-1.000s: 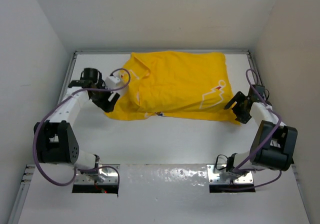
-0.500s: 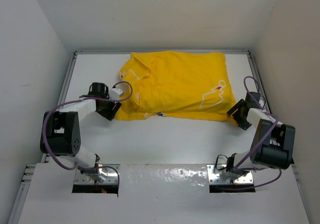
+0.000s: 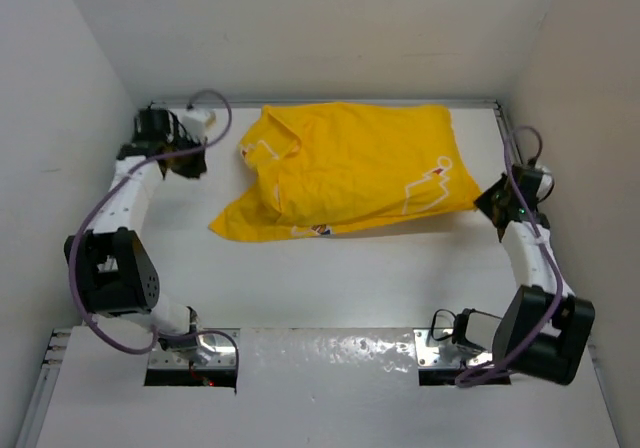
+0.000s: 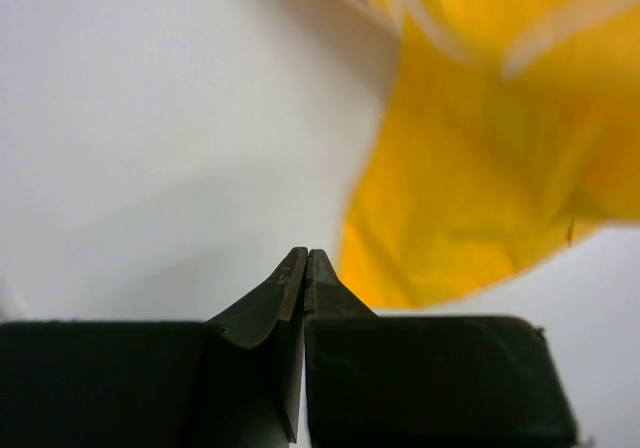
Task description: Put the pillow into the pillowcase
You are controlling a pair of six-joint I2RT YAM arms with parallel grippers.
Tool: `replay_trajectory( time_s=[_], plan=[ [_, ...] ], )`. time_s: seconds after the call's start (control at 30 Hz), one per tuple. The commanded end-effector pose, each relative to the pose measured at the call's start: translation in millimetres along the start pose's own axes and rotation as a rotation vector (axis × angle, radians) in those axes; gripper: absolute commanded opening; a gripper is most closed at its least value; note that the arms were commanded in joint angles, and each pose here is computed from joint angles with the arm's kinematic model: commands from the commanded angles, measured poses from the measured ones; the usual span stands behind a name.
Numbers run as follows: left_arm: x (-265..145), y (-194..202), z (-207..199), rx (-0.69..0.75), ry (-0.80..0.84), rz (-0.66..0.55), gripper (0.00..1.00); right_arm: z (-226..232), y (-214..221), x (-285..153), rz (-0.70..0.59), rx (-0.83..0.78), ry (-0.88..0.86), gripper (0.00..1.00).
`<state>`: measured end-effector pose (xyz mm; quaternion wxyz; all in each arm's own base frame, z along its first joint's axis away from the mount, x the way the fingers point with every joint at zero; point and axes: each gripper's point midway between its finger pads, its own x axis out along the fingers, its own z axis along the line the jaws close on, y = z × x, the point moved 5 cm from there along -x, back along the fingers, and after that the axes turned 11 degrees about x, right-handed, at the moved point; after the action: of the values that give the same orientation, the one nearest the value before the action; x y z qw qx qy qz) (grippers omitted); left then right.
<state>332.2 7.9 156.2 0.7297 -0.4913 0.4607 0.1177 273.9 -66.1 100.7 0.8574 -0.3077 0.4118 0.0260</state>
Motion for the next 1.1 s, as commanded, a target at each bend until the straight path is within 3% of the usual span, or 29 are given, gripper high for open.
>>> replay_trajectory(
  time_s=[0.0, 0.1, 0.17, 0.2, 0.23, 0.27, 0.37, 0.4, 0.43, 0.63, 0.83, 0.93, 1.07],
  plan=[
    [-99.7, -94.9, 27.1, 0.029, -0.127, -0.289, 0.0, 78.1, -88.3, -65.2, -0.307, -0.074, -0.256, 0.0],
    [-110.7, -106.0, 24.7, 0.089, -0.095, -0.286, 0.0, 110.1, -123.7, -106.9, -0.421, -0.106, -0.348, 0.0],
    [-76.9, -75.8, 7.3, 0.21, 0.01, -0.161, 0.01, 116.5, -127.1, -113.7, -0.431, -0.112, -0.379, 0.0],
    [-56.8, -65.7, -13.3, 0.266, 0.064, -0.101, 0.29, 117.6, -122.0, -111.7, -0.403, -0.097, -0.399, 0.0],
    [-40.7, -47.5, -21.6, 0.299, 0.085, -0.031, 0.46, 111.2, -110.3, -100.9, -0.36, -0.088, -0.393, 0.0],
    [-15.7, -14.3, -47.6, 0.338, 0.175, 0.053, 0.55, 110.1, -103.5, -95.9, -0.337, -0.079, -0.413, 0.0],
    [13.6, 18.4, -100.4, 0.428, 0.297, 0.058, 0.82, 94.9, -75.6, -74.9, -0.252, -0.035, -0.415, 0.0],
    [21.4, 15.9, -113.7, 0.476, 0.303, 0.03, 0.99, 91.6, -70.5, -72.4, -0.237, -0.026, -0.413, 0.0],
    [27.2, 26.3, -127.1, 0.485, 0.318, 0.049, 1.0, 86.3, -62.0, -67.6, -0.211, -0.027, -0.403, 0.0],
    [52.2, 33.9, -103.3, 0.44, 0.077, 0.092, 1.0, 79.4, -55.1, -70.4, -0.197, -0.081, -0.385, 0.0],
    [57.9, 17.1, -95.4, 0.332, -0.024, 0.018, 1.0, 75.1, -52.7, -70.2, -0.193, -0.105, -0.369, 0.0],
    [59.5, 17.9, -98.9, 0.33, 0.002, 0.013, 1.0, 74.2, -52.3, -69.6, -0.189, -0.115, -0.363, 0.0],
    [73.2, 35.6, -118.3, 0.304, 0.156, 0.06, 1.0, 73.6, -52.7, -68.0, -0.192, -0.112, -0.358, 0.0]
  ],
)
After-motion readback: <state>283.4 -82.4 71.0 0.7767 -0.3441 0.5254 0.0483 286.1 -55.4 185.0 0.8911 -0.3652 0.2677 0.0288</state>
